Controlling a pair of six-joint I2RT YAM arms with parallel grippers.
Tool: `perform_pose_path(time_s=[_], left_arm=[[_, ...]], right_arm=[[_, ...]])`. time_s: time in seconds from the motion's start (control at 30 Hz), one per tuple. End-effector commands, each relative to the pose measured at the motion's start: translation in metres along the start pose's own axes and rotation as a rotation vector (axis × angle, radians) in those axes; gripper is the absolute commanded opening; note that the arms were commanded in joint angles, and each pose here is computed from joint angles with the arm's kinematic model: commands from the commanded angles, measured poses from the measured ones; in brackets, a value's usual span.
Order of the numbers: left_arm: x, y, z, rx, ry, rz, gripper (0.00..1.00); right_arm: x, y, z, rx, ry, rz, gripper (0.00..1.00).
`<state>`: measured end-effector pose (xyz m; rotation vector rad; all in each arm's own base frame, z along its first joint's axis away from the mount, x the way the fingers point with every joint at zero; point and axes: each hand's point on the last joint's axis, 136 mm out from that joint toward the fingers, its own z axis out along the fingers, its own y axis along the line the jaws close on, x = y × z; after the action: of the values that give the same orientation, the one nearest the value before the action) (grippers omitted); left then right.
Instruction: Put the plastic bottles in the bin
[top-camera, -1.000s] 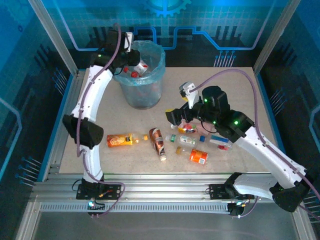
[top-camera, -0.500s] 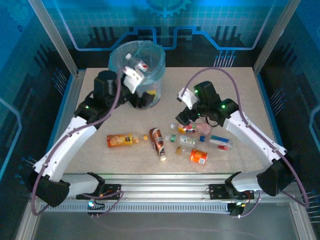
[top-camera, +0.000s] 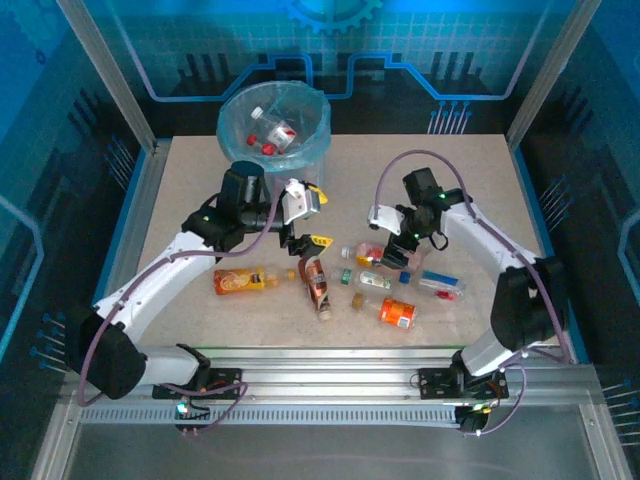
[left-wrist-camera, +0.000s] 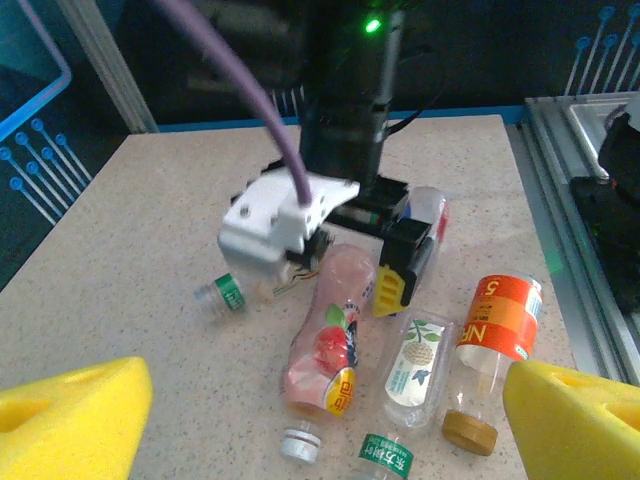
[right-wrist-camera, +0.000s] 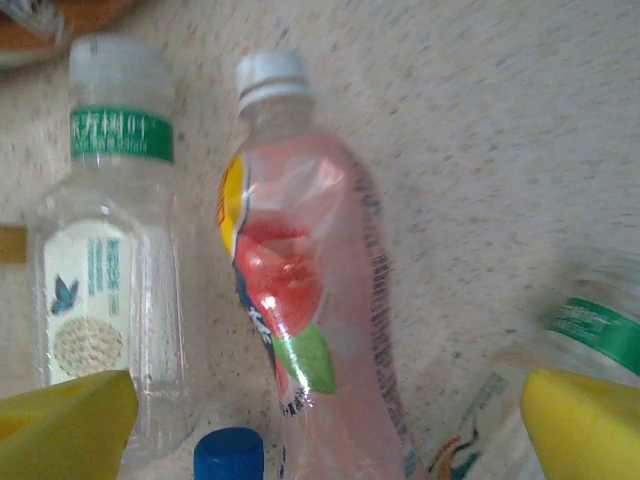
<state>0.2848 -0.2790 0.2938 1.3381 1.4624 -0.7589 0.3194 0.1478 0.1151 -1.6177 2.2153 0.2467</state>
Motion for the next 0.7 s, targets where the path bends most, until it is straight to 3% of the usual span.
perform_pose_path(time_s=[0.0,0.23,0.67], left_arm=[[0.007,-0.014,0.006,0.081,-0.013,0.06,0.91],[0.027,-0.017,0.007,0.083,0.049,0.065,0.92],[0.036,-0.001,0.012,0.034,0.085,0.054,0.89]], right_arm=[[0.018,-0.009,0.005,-0.035,0.051,-0.093,0.99],[0.023,-0.028,0.024,-0.029,0.073,-0.106,0.97],[0.017,-0.027,0.056,-0.1,0.061,-0.125,0.88]])
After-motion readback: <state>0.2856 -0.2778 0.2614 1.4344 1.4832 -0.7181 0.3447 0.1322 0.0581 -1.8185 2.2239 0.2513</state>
